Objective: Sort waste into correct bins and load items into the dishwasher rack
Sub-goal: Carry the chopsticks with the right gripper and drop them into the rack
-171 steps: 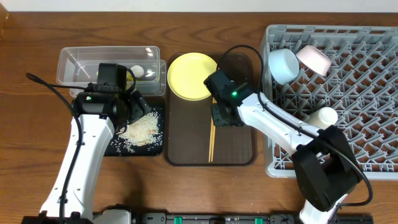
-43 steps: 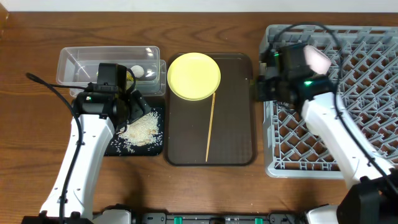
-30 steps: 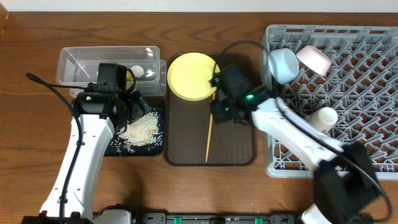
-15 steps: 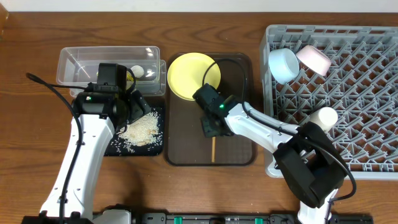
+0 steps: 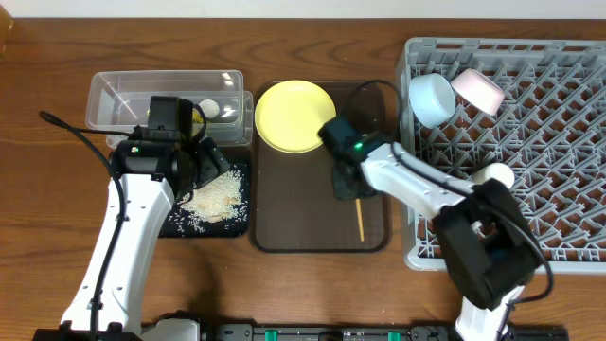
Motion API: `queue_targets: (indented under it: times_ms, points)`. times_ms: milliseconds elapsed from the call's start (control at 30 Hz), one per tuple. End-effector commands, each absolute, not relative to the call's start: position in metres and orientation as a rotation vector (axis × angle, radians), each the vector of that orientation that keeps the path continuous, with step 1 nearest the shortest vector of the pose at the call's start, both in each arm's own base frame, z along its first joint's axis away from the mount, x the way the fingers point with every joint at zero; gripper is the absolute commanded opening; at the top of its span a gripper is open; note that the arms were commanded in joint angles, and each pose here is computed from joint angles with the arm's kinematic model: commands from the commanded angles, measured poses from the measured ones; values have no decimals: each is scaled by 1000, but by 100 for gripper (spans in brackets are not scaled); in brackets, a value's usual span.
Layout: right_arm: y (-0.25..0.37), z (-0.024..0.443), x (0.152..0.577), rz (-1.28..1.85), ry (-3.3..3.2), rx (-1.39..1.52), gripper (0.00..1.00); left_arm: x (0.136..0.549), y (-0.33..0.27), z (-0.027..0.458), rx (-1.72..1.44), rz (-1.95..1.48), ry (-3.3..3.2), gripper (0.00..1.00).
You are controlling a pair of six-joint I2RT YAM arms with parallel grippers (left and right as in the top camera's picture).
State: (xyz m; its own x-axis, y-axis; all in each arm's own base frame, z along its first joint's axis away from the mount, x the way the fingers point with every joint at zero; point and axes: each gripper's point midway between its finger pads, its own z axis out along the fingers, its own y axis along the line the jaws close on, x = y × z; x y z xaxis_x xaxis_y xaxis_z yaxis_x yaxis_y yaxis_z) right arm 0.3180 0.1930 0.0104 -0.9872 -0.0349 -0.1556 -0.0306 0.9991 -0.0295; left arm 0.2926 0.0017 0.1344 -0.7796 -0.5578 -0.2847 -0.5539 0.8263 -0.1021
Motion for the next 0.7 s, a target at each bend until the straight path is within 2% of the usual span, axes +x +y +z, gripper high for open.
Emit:
queue_targets:
  times_ms: [0, 267, 667]
  points:
    - [184, 63, 337, 47, 2854, -66, 1, 294, 6, 139, -857, -3, 2686, 99]
    - [142, 144, 351, 116, 2673, -67, 1, 294, 6, 139, -857, -2, 2685, 99]
    - [77, 129, 340, 7, 2772, 71, 1, 294, 6, 139, -857, -2, 2685, 99]
